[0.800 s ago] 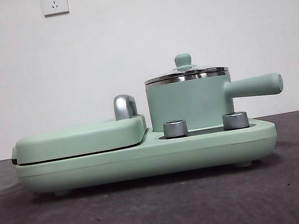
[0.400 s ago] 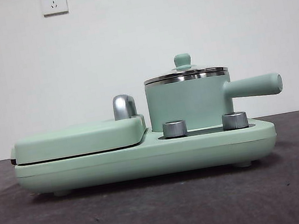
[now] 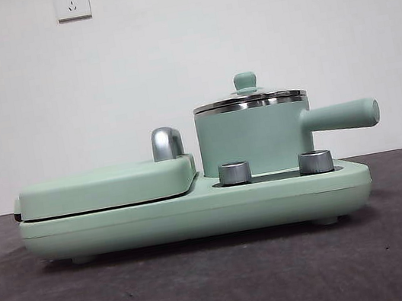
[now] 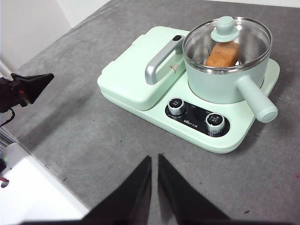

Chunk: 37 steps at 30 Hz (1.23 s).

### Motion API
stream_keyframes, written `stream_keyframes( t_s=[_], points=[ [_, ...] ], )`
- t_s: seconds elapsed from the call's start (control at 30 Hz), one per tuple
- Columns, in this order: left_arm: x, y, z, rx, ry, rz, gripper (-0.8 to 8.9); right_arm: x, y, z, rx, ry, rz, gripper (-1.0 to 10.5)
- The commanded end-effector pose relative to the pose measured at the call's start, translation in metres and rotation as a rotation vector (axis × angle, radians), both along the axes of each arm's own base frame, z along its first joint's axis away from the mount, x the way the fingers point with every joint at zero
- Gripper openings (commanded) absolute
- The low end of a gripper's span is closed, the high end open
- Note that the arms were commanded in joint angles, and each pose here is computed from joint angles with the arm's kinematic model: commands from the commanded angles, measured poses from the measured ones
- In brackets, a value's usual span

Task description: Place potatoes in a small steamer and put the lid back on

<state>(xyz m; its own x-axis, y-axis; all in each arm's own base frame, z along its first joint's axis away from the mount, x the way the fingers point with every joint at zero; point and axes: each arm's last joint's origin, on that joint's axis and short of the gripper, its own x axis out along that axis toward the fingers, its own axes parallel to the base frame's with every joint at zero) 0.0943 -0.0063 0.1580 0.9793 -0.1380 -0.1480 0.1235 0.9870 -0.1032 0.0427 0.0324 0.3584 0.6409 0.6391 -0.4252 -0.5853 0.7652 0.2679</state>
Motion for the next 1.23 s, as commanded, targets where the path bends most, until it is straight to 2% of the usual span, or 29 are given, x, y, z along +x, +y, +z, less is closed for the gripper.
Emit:
stream_keyframes(
  t_s=[0.03, 0.9, 1.07, 1.23],
  points=[
    [0.001, 0.0, -0.008, 0.035, 0.021, -0.003, 0.19, 0.0, 0.0, 0.003, 0.005, -0.019, 0.009, 0.2],
    [0.001, 0.0, -0.008, 0.051, 0.016, -0.006, 0.19, -0.001, 0.0, 0.003, 0.007, -0.022, 0.011, 0.2],
    [0.001, 0.0, -0.008, 0.051, 0.016, -0.006, 0.19, 0.003, -0.006, -0.002, 0.031, -0.045, -0.104, 0.2],
    [0.001, 0.0, -0.008, 0.051, 0.016, -0.006, 0.19, 0.017, -0.013, -0.034, 0.071, -0.191, -0.293, 0.2]
  ],
)
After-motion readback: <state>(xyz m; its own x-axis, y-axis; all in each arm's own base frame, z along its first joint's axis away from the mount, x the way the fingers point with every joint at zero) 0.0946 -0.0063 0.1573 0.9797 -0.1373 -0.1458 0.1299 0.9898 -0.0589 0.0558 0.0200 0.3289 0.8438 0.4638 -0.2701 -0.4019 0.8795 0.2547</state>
